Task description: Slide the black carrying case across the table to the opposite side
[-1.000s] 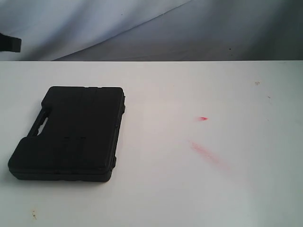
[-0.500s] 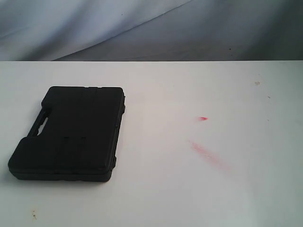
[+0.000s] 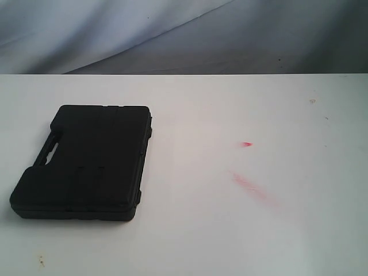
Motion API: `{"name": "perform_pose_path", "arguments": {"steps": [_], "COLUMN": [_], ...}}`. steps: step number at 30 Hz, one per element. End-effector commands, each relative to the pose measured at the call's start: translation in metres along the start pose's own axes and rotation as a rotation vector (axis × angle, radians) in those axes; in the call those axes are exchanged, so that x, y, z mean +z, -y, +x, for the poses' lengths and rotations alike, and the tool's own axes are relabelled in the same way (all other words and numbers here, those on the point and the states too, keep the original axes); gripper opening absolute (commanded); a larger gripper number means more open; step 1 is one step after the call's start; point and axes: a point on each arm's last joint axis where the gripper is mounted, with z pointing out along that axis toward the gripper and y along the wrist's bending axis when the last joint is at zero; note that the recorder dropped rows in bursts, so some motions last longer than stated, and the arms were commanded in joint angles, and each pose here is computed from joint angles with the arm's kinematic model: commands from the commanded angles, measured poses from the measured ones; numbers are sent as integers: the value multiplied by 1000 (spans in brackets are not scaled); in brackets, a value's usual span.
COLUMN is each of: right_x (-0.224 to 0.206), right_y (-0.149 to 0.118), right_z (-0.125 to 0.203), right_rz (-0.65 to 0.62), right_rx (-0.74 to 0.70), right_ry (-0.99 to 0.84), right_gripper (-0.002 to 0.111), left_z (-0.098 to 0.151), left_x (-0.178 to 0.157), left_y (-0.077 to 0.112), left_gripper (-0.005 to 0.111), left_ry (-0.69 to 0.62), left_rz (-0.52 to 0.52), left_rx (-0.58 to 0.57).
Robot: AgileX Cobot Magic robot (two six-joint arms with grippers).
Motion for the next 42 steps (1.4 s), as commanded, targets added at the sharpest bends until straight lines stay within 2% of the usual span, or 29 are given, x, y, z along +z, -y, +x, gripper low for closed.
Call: {"name": "perform_pose_path", "arguments": {"steps": [1, 9, 23, 35, 42], "right_x": [0, 0, 0, 0, 0], "right_y": [0, 0, 0, 0, 0], "right_z": [1, 1, 1, 1, 1], "right_rz": [2, 2, 2, 2, 2], "right_rx": [8, 8, 8, 8, 8], "right_ry": [3, 3, 3, 3, 3], "right_gripper": [0, 0, 0, 0, 0], "left_z": [-2, 1, 7, 63, 85], "left_x": [-9, -24, -27, 7, 15], "left_y": [0, 1, -1, -4, -4], "left_gripper": [0, 0, 0, 0, 0], "left_ry": [64, 108, 70, 95, 111], "left_rz": [-4, -2, -22, -34, -39], "left_rx": [4, 13, 50, 46, 49]}}
